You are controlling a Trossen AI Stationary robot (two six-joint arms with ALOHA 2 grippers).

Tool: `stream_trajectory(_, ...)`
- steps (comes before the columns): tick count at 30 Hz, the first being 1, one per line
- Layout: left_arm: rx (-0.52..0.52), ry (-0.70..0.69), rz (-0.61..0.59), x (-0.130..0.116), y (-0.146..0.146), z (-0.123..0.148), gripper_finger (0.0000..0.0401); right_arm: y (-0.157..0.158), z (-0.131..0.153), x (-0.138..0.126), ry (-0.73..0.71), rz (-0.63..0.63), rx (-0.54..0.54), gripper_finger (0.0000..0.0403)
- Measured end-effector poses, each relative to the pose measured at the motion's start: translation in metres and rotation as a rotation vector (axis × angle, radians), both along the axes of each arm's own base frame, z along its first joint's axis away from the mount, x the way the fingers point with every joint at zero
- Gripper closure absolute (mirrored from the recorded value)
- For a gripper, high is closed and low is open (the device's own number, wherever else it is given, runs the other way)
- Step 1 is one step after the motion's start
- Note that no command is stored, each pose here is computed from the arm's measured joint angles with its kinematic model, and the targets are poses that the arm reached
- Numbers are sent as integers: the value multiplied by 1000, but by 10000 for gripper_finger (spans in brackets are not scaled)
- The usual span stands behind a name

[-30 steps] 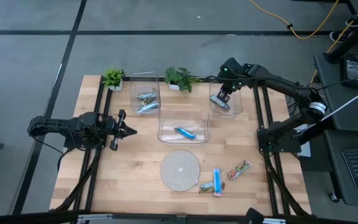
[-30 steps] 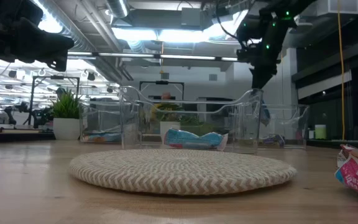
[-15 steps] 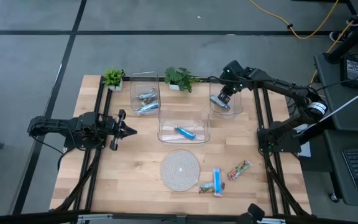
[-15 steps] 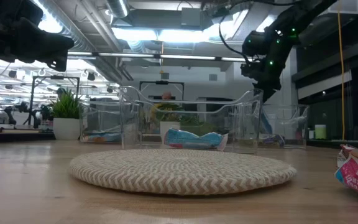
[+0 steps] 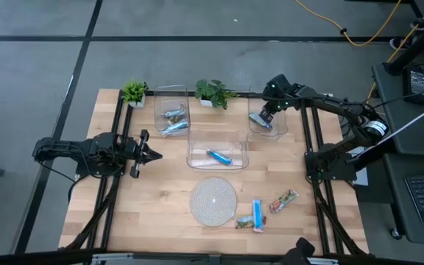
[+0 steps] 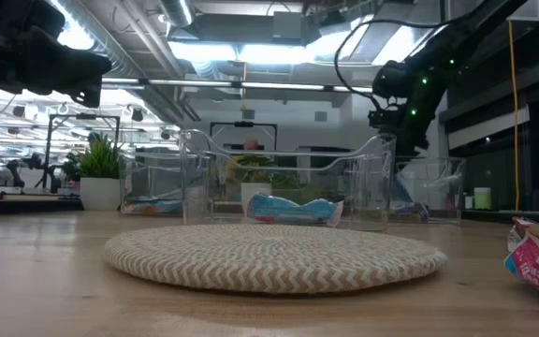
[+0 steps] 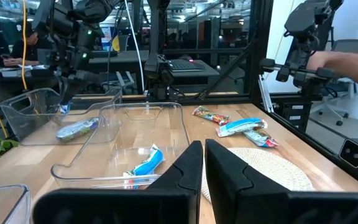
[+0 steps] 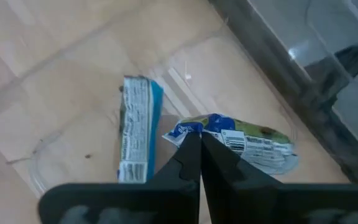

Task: Pick and place Granola Bars by type
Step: Put the blue granola bar into the top right transparent bin, then put the red granola bar into the bottom transparent bin

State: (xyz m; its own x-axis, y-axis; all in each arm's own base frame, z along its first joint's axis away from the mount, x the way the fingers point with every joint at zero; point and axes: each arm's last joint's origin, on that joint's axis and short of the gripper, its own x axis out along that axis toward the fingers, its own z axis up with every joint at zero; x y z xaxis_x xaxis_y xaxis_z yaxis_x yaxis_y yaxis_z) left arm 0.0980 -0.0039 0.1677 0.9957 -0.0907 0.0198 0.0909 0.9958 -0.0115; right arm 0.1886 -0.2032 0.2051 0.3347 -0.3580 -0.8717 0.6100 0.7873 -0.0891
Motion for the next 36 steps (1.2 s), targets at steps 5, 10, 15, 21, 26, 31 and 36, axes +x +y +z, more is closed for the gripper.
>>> stream_trajectory(5,0,0,0,0,0,0,386,1,-7,-6,15,-24,24,393)
stream_trajectory(10,0,0,0,0,0,0,390,4,-15,-9,29,-39,51,393)
stream_trajectory(15,0,0,0,0,0,0,388,6,-18,-11,41,-46,68,386)
stream_trajectory(21,0,-1,0,0,0,0,387,6,-18,-11,42,-45,69,338)
stream_trajectory(26,0,0,0,0,0,0,390,6,-18,-10,39,-45,65,282)
stream_trajectory(31,0,0,0,0,0,0,388,5,-15,-9,31,-43,57,254)
stream_trajectory(36,0,0,0,0,0,0,386,8,-4,-3,1,-24,28,252)
